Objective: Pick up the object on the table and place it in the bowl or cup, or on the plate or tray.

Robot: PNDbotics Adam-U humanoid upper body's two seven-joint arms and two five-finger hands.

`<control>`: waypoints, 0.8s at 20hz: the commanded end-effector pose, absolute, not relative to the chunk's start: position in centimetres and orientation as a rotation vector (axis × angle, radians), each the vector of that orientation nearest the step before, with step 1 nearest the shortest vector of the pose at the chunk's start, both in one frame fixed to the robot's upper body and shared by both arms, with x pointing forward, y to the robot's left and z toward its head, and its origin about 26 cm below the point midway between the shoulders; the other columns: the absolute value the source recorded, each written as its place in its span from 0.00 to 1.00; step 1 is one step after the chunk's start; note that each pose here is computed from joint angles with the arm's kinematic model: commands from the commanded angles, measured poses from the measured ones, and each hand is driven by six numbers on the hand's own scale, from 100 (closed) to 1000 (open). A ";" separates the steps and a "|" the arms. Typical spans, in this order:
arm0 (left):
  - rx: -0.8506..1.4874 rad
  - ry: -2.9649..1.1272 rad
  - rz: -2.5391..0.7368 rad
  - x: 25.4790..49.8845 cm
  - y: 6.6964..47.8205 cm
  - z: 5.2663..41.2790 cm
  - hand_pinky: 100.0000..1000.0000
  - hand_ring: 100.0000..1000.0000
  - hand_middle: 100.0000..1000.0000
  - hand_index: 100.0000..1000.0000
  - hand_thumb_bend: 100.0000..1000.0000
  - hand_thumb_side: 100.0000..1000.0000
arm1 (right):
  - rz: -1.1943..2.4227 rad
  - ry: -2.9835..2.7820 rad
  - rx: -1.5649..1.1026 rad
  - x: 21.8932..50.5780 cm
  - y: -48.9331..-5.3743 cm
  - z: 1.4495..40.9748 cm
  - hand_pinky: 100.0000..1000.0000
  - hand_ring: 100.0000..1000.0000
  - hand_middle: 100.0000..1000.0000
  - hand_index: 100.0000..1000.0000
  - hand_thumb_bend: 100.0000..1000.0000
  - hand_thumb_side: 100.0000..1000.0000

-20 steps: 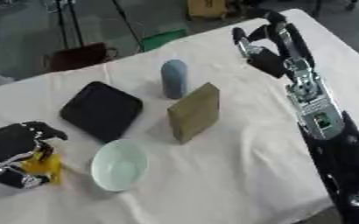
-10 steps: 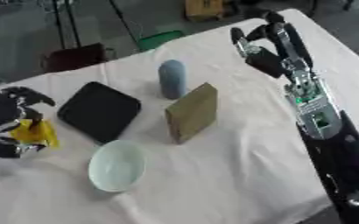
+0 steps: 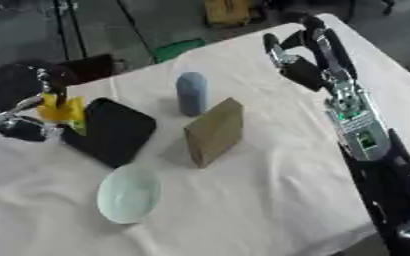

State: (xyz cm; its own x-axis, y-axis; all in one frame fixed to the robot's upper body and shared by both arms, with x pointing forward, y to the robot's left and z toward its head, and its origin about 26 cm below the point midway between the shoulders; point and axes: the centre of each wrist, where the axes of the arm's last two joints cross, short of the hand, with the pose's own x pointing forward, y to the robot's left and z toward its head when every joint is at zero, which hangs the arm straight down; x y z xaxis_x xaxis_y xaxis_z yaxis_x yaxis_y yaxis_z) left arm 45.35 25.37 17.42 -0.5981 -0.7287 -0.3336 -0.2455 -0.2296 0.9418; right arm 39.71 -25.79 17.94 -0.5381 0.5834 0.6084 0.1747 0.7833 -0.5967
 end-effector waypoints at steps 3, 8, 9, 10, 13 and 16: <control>1.259 -1.626 -1.840 46.6 25.0 16.8 0.83 0.79 0.76 0.46 0.37 0.18 | 0.619 -2.156 -0.556 39.8 -25.1 19.3 0.66 0.52 0.78 0.84 0.23 0.48; 1.298 -1.571 -1.812 47.3 24.4 15.5 0.83 0.80 0.78 0.63 0.36 0.22 | 0.627 -2.162 -0.544 39.8 -24.8 19.4 0.66 0.52 0.78 0.84 0.23 0.48; 1.305 -1.568 -1.813 47.3 24.4 15.4 0.84 0.81 0.79 0.71 0.41 0.25 | 0.626 -2.162 -0.544 39.9 -24.8 19.4 0.66 0.52 0.78 0.84 0.23 0.48; 1.312 -1.564 -1.823 47.3 24.4 15.3 0.84 0.81 0.79 0.71 0.41 0.25 | 0.625 -2.162 -0.544 39.8 -24.8 19.4 0.66 0.52 0.78 0.84 0.23 0.48; 1.344 -1.553 -1.858 47.2 24.6 15.4 0.86 0.83 0.80 0.77 0.50 0.29 | 0.622 -2.161 -0.546 39.8 -24.8 19.4 0.66 0.52 0.78 0.84 0.23 0.48; 1.404 -1.573 -1.801 46.9 25.7 16.6 0.90 0.86 0.84 0.85 0.62 0.36 | 0.617 -2.158 -0.551 39.8 -25.0 19.3 0.66 0.52 0.78 0.84 0.23 0.48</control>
State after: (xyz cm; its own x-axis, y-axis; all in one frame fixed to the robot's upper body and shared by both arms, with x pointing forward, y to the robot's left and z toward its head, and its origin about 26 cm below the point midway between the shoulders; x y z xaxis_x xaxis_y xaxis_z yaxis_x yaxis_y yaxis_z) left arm 46.82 24.28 14.33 -0.4837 -0.7798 -0.3975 -0.2677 -0.3006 0.9154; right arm 39.86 -24.89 18.17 -0.5601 0.5658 0.6051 0.1555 0.7893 -0.5940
